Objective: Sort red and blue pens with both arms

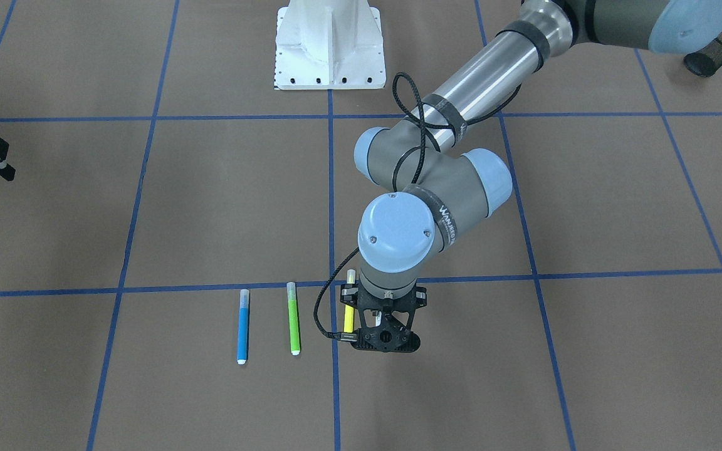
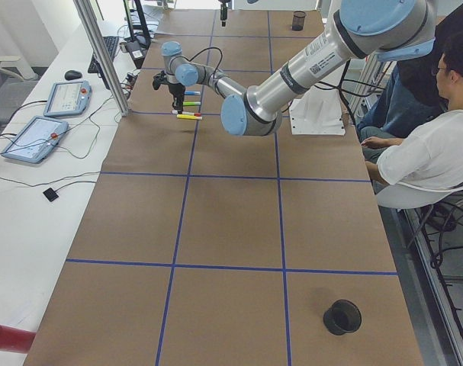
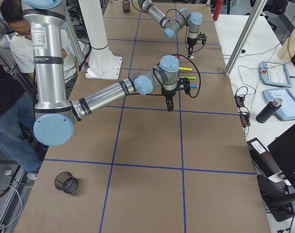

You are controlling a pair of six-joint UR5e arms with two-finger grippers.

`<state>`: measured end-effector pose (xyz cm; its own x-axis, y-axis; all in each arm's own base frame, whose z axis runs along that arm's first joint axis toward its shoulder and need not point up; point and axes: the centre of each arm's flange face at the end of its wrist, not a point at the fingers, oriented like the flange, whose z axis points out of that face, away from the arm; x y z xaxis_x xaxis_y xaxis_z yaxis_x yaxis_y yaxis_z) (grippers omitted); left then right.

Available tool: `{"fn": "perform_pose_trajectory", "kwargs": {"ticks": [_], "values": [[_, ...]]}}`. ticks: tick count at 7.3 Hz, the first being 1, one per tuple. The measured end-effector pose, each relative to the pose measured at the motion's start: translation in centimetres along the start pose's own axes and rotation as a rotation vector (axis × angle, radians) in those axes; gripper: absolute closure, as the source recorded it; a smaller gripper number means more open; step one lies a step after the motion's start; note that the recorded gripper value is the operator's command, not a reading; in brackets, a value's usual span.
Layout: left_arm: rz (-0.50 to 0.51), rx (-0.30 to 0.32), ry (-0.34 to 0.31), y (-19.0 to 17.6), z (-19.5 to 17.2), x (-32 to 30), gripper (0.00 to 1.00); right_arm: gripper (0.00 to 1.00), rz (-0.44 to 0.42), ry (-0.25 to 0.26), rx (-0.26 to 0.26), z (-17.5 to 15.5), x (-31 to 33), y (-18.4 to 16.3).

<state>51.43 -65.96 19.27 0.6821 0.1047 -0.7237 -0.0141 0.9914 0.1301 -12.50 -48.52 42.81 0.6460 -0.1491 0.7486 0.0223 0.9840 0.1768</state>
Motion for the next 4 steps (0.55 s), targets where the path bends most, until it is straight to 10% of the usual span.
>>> {"fn": "perform_pose_trajectory", "kwargs": {"ticks": [4], "values": [[-0.012,0.109,0.075,8.4,-5.6,-11.5,1.00,0.00,0.022,-0.001,0.019,0.4,-2.4,-2.5]]}}
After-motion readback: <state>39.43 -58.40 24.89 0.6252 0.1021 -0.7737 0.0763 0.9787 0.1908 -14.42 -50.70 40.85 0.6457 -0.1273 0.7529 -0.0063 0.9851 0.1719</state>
